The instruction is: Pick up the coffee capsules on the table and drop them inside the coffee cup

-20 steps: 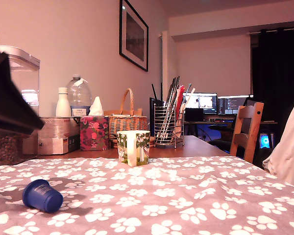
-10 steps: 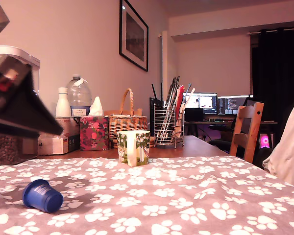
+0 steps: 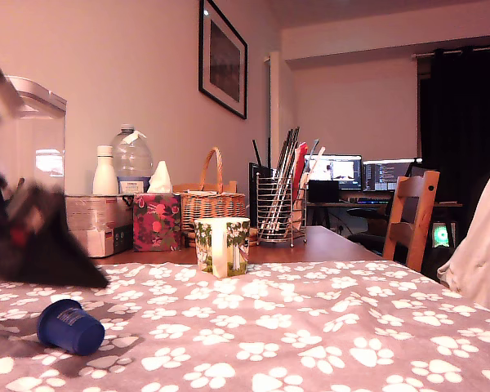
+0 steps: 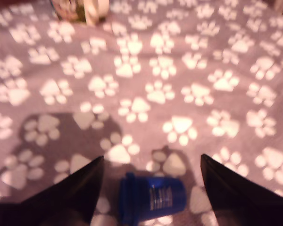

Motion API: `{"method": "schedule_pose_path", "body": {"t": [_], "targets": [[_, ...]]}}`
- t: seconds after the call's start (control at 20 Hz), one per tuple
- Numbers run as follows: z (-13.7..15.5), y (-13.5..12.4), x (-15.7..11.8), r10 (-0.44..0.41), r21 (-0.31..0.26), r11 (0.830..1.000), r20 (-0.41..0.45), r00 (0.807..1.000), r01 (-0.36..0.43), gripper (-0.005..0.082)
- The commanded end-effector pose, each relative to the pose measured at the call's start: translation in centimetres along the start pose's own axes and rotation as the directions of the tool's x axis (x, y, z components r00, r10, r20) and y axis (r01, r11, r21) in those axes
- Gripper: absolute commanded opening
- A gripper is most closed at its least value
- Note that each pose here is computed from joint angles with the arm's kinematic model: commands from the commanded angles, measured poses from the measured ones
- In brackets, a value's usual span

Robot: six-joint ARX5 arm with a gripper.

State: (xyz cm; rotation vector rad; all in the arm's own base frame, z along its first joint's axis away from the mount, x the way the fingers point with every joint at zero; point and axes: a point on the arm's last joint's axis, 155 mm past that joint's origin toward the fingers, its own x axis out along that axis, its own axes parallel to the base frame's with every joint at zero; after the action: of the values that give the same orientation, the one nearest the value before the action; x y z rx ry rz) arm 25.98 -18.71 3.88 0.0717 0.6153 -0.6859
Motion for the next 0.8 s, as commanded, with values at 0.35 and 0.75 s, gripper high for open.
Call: {"method": "schedule_pose_path", "body": {"t": [0.35, 0.75], "targets": [[-1.8, 0.5, 1.6, 0.010, -0.002, 1.000, -0.035, 0.999, -0.010, 0.0591], [-2.6, 0.9, 1.6, 0.031, 0.066, 0.997, -0.067, 0.997, -0.026, 0.0588]]}}
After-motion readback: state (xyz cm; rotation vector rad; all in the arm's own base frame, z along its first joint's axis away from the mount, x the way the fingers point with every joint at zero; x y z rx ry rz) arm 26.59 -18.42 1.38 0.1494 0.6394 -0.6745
